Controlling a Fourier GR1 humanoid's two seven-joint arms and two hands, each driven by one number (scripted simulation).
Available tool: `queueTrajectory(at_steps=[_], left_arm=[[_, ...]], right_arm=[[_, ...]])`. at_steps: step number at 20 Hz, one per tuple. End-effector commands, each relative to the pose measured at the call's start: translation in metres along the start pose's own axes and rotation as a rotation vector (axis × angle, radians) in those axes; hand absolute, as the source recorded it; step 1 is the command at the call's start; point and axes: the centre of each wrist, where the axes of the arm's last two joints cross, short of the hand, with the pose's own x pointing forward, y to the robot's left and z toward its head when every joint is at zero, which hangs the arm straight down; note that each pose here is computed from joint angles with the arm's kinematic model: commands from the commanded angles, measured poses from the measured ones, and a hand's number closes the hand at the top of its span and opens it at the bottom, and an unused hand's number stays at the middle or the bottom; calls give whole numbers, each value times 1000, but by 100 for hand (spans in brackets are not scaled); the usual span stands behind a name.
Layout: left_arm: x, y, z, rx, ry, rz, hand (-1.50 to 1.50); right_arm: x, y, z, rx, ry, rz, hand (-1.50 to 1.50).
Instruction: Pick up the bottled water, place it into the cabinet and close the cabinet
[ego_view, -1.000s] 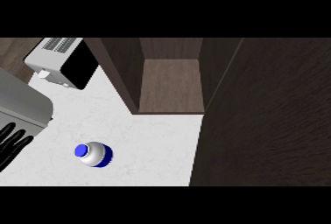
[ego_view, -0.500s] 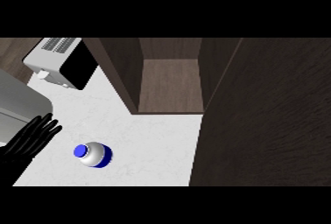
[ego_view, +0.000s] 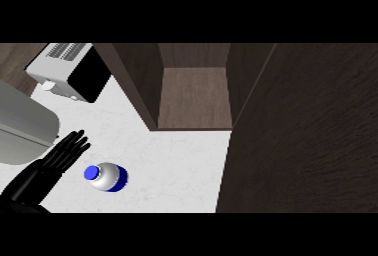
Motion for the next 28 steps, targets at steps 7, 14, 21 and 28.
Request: queueTrajectory(at_steps=[7,14,21,28], left_arm=[[-69,10,-14,-19,38,9,-150],[-93,24,-28,11,33,61,-150],[-105,18,-35,45,-16,45,-150],[-134,-16,-43,76,-68,103,-150]], right_arm=[[22,2,11,-22,-45,62,-150],[22,4,5,-27,-23,60,-150],[35,-1,18,-27,-54,55,-150],[17,3,0,-31,-46,56,-150]])
